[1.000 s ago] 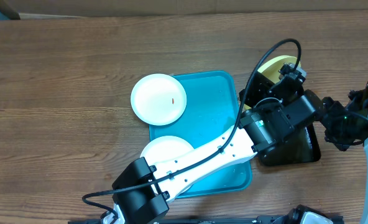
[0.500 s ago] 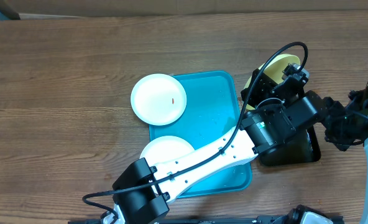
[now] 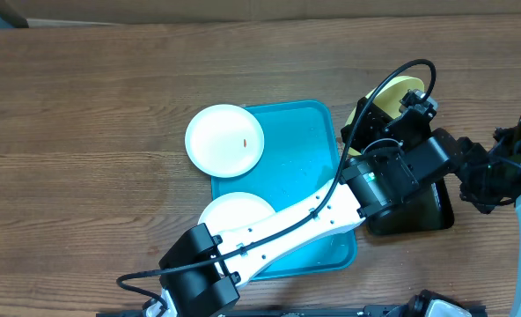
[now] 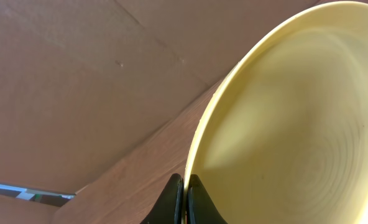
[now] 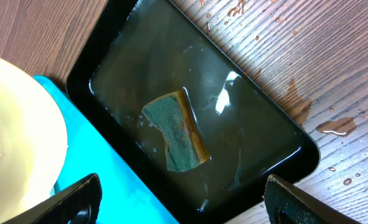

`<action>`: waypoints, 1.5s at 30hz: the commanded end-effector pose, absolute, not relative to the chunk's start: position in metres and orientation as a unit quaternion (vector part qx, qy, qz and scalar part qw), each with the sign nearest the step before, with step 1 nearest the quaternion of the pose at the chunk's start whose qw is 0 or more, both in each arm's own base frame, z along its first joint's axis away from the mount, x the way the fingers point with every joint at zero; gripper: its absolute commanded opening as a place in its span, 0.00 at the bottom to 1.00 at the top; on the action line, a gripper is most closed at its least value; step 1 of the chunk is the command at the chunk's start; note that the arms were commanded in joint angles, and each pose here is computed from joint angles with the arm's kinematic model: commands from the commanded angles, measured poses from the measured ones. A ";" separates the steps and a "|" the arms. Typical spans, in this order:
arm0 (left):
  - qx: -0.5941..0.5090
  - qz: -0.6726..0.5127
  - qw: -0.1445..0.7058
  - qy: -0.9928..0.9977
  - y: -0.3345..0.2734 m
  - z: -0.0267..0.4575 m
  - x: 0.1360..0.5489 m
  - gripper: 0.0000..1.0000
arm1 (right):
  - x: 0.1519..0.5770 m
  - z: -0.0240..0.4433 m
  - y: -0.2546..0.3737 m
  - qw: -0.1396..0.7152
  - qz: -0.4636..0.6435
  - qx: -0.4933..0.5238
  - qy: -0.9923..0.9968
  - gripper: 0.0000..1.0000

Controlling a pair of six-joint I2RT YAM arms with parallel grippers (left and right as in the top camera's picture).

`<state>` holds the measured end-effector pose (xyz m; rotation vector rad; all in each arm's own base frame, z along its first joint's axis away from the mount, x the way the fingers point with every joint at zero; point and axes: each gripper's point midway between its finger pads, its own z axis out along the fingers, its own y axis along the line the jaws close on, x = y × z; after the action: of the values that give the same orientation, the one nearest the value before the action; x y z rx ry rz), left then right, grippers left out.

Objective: Clean dirty plates on tray and stack at the side
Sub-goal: 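Lift the yellow-green plate with the left gripper and place it left of tray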

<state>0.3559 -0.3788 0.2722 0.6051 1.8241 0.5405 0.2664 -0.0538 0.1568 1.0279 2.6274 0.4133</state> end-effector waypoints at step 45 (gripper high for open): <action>-0.568 0.037 0.075 0.819 0.193 0.089 0.241 0.04 | 0.267 0.160 -0.053 0.147 0.149 0.355 0.911 0.85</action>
<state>0.2482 0.2041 0.1104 -1.6956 2.4215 0.1641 0.2647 -0.0518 0.1565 1.0309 2.6352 0.4253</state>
